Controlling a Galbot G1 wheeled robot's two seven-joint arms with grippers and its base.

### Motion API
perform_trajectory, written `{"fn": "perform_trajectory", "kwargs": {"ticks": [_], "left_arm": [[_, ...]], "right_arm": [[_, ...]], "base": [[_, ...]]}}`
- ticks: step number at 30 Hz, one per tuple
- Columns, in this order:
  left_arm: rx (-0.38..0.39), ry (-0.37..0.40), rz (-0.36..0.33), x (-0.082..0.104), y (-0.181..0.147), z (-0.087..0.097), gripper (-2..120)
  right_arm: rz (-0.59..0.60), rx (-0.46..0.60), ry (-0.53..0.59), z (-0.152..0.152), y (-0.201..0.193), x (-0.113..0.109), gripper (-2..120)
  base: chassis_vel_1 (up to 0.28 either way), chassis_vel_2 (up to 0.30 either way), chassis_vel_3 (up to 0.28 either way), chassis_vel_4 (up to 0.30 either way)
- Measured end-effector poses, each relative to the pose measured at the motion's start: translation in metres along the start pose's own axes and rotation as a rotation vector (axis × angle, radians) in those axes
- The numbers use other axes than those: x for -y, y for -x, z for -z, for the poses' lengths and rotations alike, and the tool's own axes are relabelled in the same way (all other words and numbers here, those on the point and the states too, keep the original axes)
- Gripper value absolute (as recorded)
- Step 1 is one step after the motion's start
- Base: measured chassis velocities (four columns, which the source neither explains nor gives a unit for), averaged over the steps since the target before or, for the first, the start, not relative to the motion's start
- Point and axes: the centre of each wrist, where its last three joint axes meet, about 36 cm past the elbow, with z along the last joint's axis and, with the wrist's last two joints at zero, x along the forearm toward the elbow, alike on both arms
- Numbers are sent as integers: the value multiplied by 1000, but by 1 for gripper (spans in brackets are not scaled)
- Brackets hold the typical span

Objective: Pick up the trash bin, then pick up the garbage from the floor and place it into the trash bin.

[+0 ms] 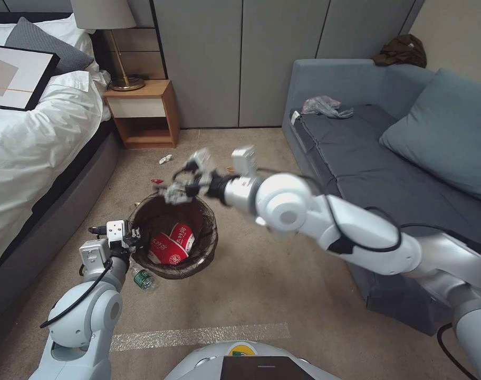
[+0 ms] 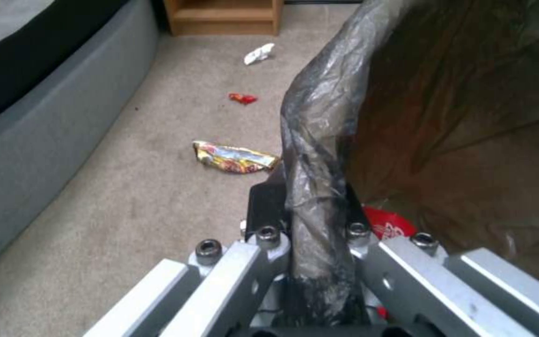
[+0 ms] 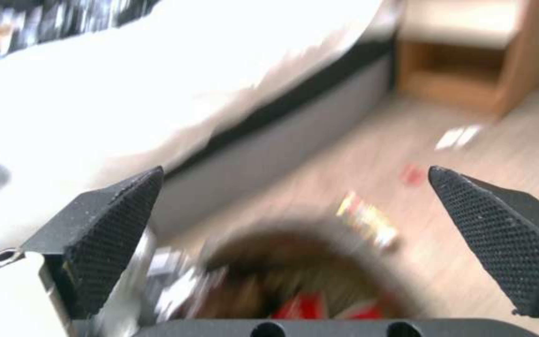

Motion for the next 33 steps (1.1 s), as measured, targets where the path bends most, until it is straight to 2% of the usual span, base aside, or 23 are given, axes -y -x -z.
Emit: {"fn": "perform_trajectory", "kwargs": {"ticks": [1, 4, 5, 7, 9, 10, 12, 13, 16, 18, 19, 21, 22, 24, 25, 26, 27, 29, 30, 32, 33], "left_arm": [[0, 0, 0, 0, 0, 0, 0], [0, 5, 4, -2, 0, 0, 0], [0, 5, 4, -2, 0, 0, 0], [1, 8, 6, -3, 0, 1, 0], [2, 10, 5, -3, 0, 1, 0], [2, 10, 5, -3, 0, 1, 0], [2, 10, 4, -3, 0, 1, 0], [2, 9, 2, -2, 0, 1, 0], [1, 9, 2, -2, 0, 1, 0], [-2, 7, -1, -1, 0, 0, 0], [-2, 7, -1, -1, 0, 0, 0], [-4, 8, -4, -1, -1, -1, 0], [-4, 8, -4, -1, -1, -1, 0], [-5, 8, -6, -1, -1, -1, 0], [-7, 9, -10, -1, -1, -1, 0], [-7, 9, -10, -1, -1, -1, 0], [-7, 11, -13, 0, -1, -1, 0], [-8, 12, -16, 0, 0, -2, 0], [-8, 12, -16, 0, 0, -2, 0], [-16, 17, -18, -1, 1, -3, 0], [-17, 17, -21, -1, 2, -3, 0]], "right_arm": [[0, 0, 0, 0, 0, 0, 100], [-200, 242, -103, 23, -35, 29, 100], [-200, 242, -103, 23, -35, 29, 100], [-308, 322, -146, 23, -59, 45, 100], [-480, 387, -194, 5, -91, 75, 100], [-480, 387, -194, 5, -91, 75, 100], [-661, 446, -250, -28, -124, 111, 100], [-719, 449, -271, -45, -135, 121, 100], [-746, 451, -281, -54, -140, 125, 100], [-850, 444, -312, -100, -164, 137, 100], [-850, 444, -312, -100, -164, 137, 100], [-900, 415, -315, -134, -175, 136, 100], [-900, 415, -315, -134, -175, 136, 100], [-919, 394, -303, -156, -180, 132, 100], [-939, 367, -280, -183, -184, 126, 100], [-939, 367, -280, -183, -184, 126, 100], [-981, 321, -240, -244, -187, 103, 100], [-1023, 302, -230, -298, -185, 78, 100], [-1023, 302, -230, -298, -185, 78, 100], [-1023, 310, -220, -327, -179, 59, 100], [-1016, 306, -226, -331, -177, 55, 100]], "base": [[0, 0, 0, 0], [0, 0, 0, 0], [0, 0, 0, 0], [0, 0, 0, 0], [0, 0, 0, 0], [0, 0, 0, 0], [0, 0, 0, 0], [0, 0, 0, 0], [0, 0, 0, 0], [0, 0, 0, 0], [0, 0, 0, 0], [0, 0, 0, 0], [0, 0, 0, 0], [0, 0, 0, 0], [0, 0, 0, 0], [0, 0, 0, 0], [0, 0, 0, 0], [0, 0, 0, 0], [0, 0, 0, 0], [0, 0, 0, 0], [0, 0, 0, 0]]}}
